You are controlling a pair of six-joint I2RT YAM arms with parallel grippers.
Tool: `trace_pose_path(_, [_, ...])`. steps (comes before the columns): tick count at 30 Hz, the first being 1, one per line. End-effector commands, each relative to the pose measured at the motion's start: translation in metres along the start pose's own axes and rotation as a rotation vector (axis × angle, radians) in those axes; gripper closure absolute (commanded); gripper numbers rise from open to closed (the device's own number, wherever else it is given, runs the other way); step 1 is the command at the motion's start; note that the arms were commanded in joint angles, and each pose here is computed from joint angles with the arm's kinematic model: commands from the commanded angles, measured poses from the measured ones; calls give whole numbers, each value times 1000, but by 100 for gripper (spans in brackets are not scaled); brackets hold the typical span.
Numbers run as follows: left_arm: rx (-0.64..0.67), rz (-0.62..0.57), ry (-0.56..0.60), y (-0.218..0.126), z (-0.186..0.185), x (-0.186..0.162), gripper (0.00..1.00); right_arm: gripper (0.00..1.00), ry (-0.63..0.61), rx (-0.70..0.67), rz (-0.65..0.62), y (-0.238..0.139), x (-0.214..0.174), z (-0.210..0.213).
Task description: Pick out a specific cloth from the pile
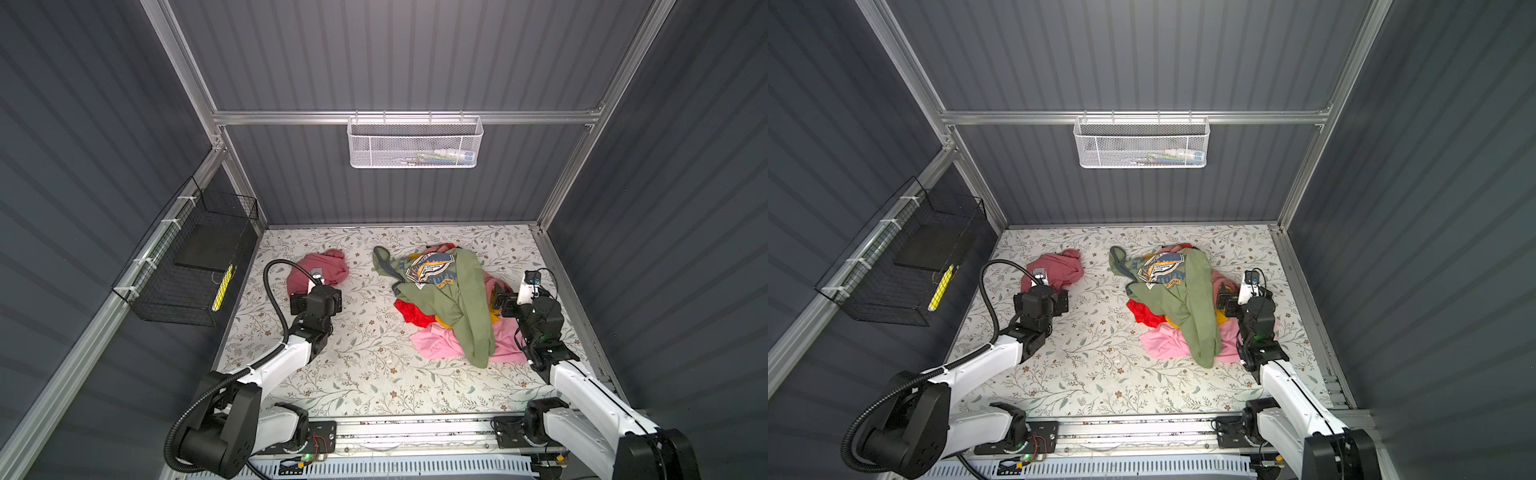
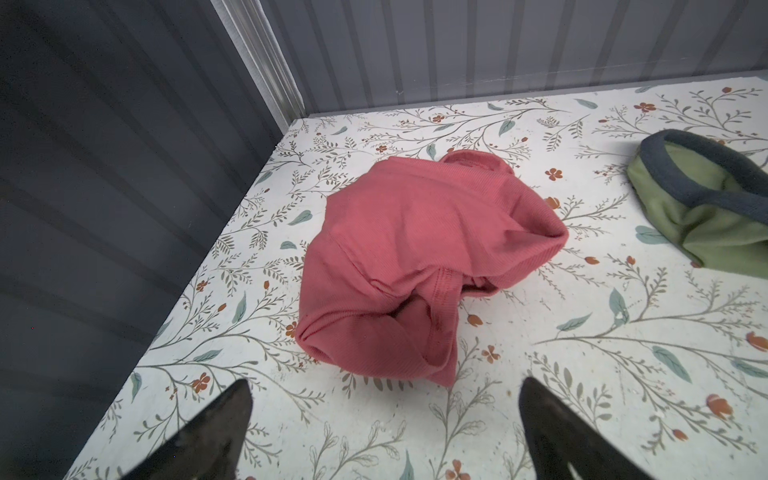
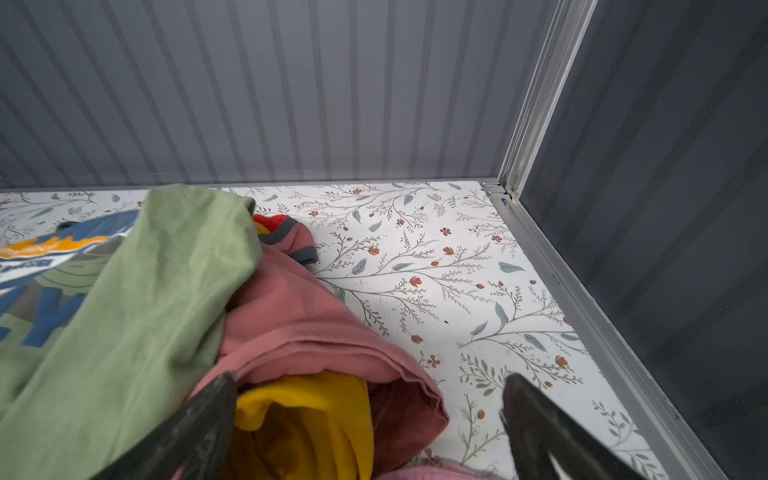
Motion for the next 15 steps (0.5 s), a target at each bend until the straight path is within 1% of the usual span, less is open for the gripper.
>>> trace_pose_path(1, [25,-31,-1,-3,4,3,0,1,-6,-58,-89,5,5,-7])
trace_pose_path(6, [38,-37,-2,-2,5,1,0,1,4,-62,-112,15,-5,-14])
trace_pose_path(7, [40,-38,-2,-2,5,0,0,1,3,-57,-86,20,-13,-14])
trace_pose_path(15, [46,-42,9,2,3,-1,0,1,23,-54,-60,39,-36,-19])
Point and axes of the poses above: each gripper's point midway between its finger pads, its own y axis out along the fingers, its own z axis along the line the jaws close on, x = y × z, the point moved 9 cm from there along -y, back along the fingers, and after that the axes turned 1 degree about -y, right-handed, at the moved point
